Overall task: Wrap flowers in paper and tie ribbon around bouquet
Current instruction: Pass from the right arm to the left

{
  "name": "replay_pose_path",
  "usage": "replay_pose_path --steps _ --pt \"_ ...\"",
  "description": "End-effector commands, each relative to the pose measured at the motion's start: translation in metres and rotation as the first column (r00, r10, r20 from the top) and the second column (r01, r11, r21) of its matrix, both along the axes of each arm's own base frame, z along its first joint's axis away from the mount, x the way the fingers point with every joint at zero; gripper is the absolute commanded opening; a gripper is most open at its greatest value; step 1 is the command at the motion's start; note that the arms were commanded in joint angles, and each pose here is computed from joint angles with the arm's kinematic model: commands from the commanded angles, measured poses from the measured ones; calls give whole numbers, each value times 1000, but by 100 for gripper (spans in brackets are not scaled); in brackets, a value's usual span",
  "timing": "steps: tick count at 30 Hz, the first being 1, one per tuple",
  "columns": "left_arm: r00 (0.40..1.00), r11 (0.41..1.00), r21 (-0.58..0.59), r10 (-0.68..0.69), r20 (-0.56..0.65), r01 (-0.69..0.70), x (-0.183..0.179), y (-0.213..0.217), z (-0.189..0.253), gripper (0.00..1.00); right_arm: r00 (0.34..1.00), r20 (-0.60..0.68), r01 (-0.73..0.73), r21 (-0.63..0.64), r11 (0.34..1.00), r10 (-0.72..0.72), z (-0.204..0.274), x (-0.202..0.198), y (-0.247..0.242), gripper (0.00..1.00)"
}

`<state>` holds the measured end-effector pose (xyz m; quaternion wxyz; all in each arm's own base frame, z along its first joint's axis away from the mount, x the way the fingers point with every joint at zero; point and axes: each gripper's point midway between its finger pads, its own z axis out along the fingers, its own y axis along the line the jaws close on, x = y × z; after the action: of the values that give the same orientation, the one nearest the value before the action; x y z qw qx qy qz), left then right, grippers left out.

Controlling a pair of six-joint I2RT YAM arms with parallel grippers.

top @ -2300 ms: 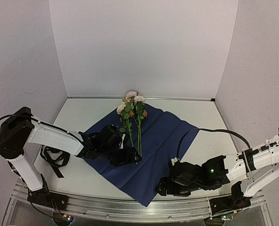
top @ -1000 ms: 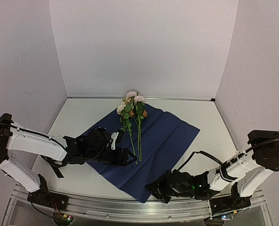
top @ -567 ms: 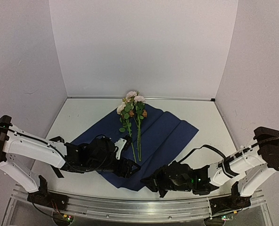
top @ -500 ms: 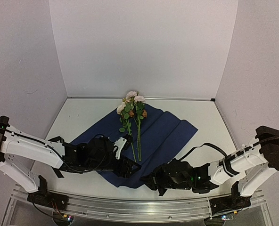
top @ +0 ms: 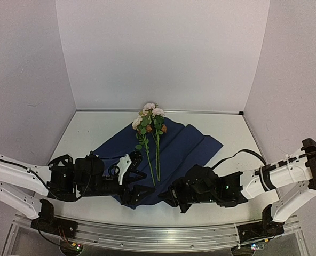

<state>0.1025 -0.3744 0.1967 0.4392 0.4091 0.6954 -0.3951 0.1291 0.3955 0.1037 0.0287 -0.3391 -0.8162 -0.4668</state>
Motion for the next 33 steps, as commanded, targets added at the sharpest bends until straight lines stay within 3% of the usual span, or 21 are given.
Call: replay_pose_path --steps 1,7,12,23,26,29,31,33 --pt "987 993 94 -86 135 74 -18 -10 1 68 987 -150 61 40 997 -55 11 -2 7 0" --pt "984 979 200 -62 166 28 -23 -20 -28 65 986 -159 55 37 998 -49 9 -4 8 0" --pt "976 980 198 -19 216 -25 -15 -21 -31 63 985 -167 43 34 998 -37 7 -6 9 0" --pt "977 961 274 -89 195 33 -26 -31 -53 55 984 -175 37 31 999 -31 5 -7 11 0" --pt "977 959 280 -93 191 36 -27 -34 -55 46 984 -175 36 31 999 -30 5 -7 11 0" --pt "977 960 276 -95 192 39 -27 -37 -54 24 985 -169 31 35 999 -25 8 -7 12 2" --pt "976 962 272 -90 196 35 -26 -38 -52 11 987 -157 23 37 999 -17 10 -7 13 13" --pt "975 959 282 -79 206 18 -22 -39 -53 1 990 -141 15 35 999 -10 14 -6 13 29"
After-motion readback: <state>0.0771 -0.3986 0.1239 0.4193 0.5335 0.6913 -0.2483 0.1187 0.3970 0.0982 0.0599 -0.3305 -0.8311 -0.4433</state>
